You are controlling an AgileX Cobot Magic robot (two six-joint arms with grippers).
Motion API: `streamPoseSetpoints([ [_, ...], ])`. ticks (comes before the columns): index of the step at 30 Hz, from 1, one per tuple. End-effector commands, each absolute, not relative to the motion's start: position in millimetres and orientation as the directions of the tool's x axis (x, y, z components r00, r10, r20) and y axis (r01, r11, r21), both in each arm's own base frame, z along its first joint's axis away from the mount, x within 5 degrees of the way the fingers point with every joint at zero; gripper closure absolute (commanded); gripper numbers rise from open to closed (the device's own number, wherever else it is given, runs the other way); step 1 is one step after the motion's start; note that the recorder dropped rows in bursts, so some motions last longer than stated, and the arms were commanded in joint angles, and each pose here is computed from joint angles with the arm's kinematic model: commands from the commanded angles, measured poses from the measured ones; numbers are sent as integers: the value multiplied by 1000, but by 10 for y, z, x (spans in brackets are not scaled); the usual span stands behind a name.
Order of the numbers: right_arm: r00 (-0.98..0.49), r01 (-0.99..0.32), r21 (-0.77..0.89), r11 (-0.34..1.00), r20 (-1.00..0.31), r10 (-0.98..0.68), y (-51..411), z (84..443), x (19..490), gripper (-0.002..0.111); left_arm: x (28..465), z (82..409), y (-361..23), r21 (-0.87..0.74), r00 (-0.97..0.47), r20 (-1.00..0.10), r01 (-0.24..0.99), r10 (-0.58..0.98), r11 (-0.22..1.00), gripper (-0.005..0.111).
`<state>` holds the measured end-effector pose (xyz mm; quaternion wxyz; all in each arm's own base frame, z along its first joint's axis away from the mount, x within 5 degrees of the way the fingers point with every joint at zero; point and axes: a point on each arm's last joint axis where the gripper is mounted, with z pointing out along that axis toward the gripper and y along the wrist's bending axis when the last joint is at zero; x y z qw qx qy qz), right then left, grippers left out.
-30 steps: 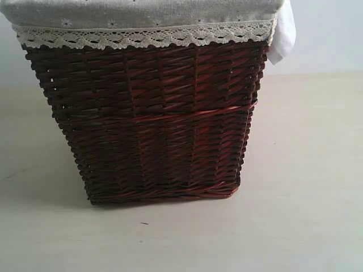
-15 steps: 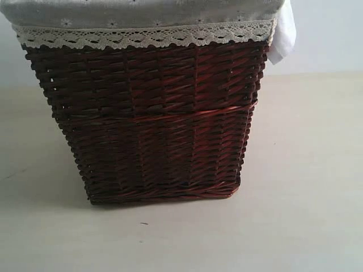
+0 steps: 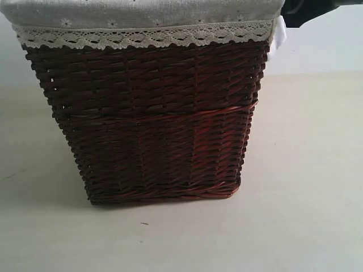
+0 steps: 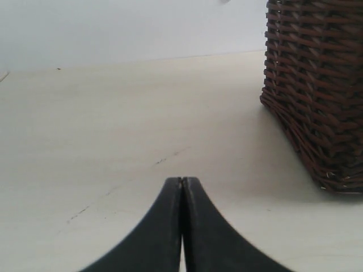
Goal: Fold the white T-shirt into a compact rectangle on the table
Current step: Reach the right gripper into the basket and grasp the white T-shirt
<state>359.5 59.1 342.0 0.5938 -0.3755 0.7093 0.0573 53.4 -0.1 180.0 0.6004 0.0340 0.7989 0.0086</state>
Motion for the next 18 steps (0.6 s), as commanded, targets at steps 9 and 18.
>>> streamPoseSetpoints([
  [9, -82, -542, -341, 768, -888, -453, 514, 3310, 3724, 39, 532, 1810, -2, 50, -265, -962, 44, 60, 998, 107],
  [18, -66, -672, -294, 680, -891, -450, 632, 3132, 3755, 102, 532, 1810, -2, 50, -265, -962, 44, 60, 998, 107],
])
